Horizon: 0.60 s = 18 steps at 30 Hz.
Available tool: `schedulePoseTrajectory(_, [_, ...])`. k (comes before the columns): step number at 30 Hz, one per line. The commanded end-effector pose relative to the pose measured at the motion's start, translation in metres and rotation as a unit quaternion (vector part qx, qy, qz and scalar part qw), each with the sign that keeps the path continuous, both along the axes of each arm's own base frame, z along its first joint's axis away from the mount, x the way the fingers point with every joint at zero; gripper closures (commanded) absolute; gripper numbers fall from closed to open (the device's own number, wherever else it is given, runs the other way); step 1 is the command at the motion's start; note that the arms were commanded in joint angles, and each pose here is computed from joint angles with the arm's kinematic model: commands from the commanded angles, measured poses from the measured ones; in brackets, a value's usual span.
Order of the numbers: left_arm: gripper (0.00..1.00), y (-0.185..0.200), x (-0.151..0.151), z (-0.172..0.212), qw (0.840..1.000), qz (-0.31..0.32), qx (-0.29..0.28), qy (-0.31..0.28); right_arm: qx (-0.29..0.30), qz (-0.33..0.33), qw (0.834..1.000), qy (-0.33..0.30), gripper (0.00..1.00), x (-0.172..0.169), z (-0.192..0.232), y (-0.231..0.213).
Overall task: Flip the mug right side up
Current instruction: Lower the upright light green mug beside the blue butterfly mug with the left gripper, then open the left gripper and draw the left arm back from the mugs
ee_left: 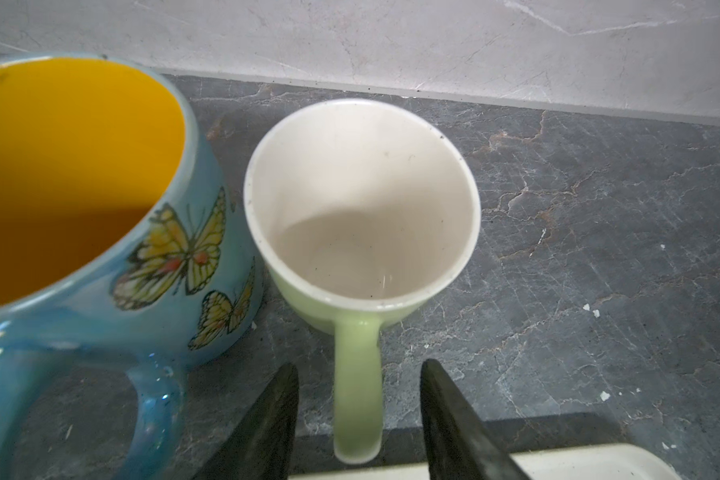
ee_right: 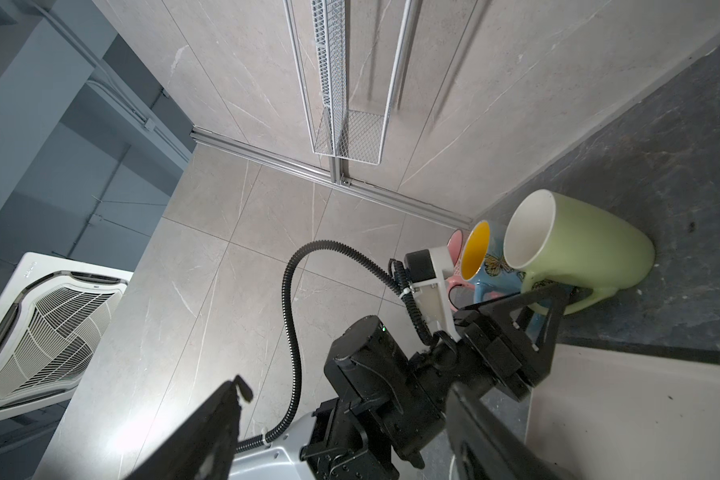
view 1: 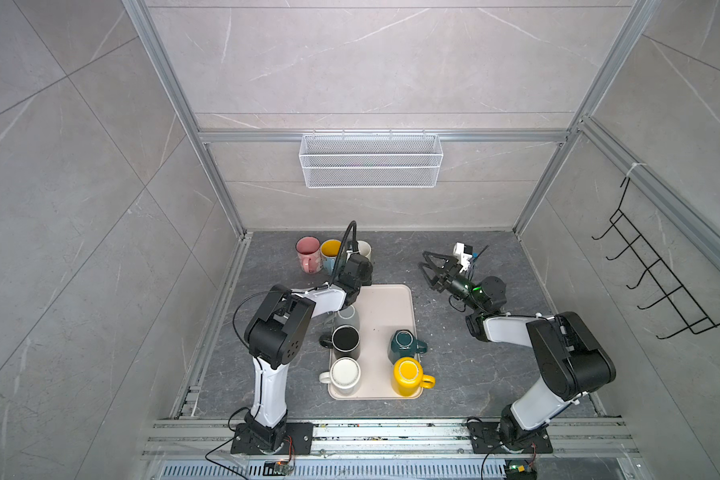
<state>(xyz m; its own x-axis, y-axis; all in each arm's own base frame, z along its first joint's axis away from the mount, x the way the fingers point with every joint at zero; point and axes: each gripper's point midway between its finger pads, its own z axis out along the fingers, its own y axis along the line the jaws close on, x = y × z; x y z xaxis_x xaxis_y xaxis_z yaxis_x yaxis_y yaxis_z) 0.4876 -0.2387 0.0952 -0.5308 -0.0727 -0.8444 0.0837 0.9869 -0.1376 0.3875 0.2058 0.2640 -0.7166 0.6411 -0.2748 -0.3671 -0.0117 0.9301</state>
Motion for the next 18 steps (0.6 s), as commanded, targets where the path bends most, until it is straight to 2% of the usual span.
schedulePoseTrajectory(1, [0.46, 0.000, 0.001, 0.062, 0.997, 0.010, -0.031, -0.070, -0.001, 0.008, 1.000, -0.025, 0.20, 0.000, 0.007, 0.003])
schedulePoseTrajectory(6, [0.44, -0.002, -0.012, 0.119, 0.992, -0.009, -0.053, -0.117, -0.002, 0.011, 1.000, -0.025, 0.21, 0.000, 0.007, 0.005])
schedulePoseTrajectory(11, [0.43, 0.004, -0.041, 0.183, 0.984, -0.029, -0.089, -0.151, -0.002, 0.017, 1.000, -0.026, 0.20, -0.001, 0.007, 0.010])
schedulePoseTrajectory(15, [0.43, 0.023, -0.073, 0.205, 0.984, -0.013, -0.126, -0.122, -0.003, 0.021, 1.000, -0.023, 0.20, 0.001, 0.004, 0.015])
schedulePoseTrajectory(18, [0.43, 0.054, -0.098, 0.205, 0.982, 0.056, -0.161, -0.076, -0.002, 0.027, 0.999, -0.023, 0.21, 0.001, 0.004, 0.021])
